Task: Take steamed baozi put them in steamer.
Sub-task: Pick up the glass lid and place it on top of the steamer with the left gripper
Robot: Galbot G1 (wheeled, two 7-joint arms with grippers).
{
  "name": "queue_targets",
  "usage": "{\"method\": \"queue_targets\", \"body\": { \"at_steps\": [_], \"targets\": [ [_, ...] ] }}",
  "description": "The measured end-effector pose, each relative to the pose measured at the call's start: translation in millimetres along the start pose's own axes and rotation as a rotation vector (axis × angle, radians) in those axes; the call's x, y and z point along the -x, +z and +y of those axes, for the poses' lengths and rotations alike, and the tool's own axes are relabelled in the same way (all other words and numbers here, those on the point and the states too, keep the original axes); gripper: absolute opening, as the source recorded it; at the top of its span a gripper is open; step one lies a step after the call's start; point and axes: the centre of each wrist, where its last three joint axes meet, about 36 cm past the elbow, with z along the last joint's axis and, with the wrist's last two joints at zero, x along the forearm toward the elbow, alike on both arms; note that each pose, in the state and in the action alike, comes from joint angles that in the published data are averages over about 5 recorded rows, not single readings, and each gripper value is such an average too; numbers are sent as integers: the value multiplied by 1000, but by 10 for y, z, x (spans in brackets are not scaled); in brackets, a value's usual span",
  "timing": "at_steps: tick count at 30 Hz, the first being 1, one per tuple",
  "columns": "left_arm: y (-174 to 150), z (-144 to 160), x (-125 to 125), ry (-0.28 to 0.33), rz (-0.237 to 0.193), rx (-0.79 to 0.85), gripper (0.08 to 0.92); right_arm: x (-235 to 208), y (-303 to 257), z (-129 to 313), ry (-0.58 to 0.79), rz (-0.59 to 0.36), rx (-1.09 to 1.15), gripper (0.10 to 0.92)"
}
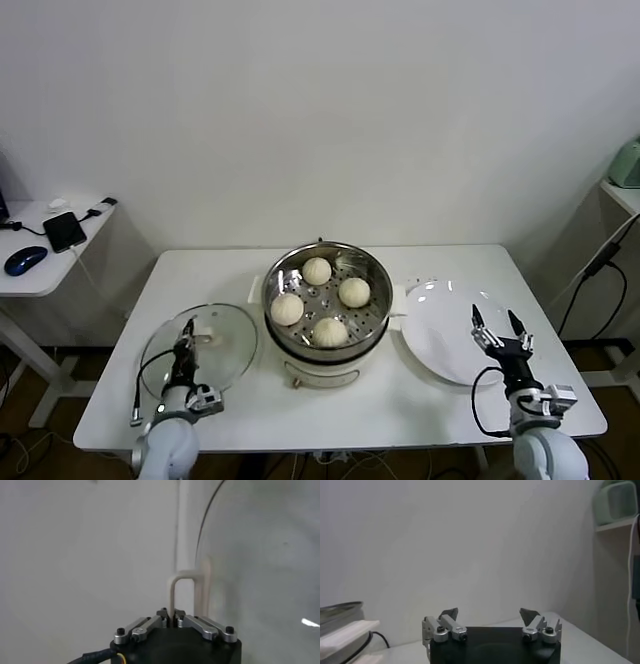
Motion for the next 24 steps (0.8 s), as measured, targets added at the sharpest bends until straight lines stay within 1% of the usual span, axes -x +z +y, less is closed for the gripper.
{"method": "queue_targets", "body": {
  "at_steps": [10,14,17,19,21,24],
  "targets": [
    [-177,526,-134,-59,221,-16,158,9,-30,-8,5,1,4,823],
    [-248,831,-187,-86,286,-39,158,-2,-33,-13,8,8,3,823],
    [-337,1071,-236,-103,313,-68,158,-3,-28,-12,9,14,1,823],
    [-423,1228,-274,-109,320,-95,158,-3,-24,-7,10,17,0,823],
    [-533,1380,-312,-113,316,-125,158,-9,-21,1,12,18,0,823],
    [-735,1584,-369,-115,293,-170,158,-27,-10,10,15,20,1,823]
  ]
}}
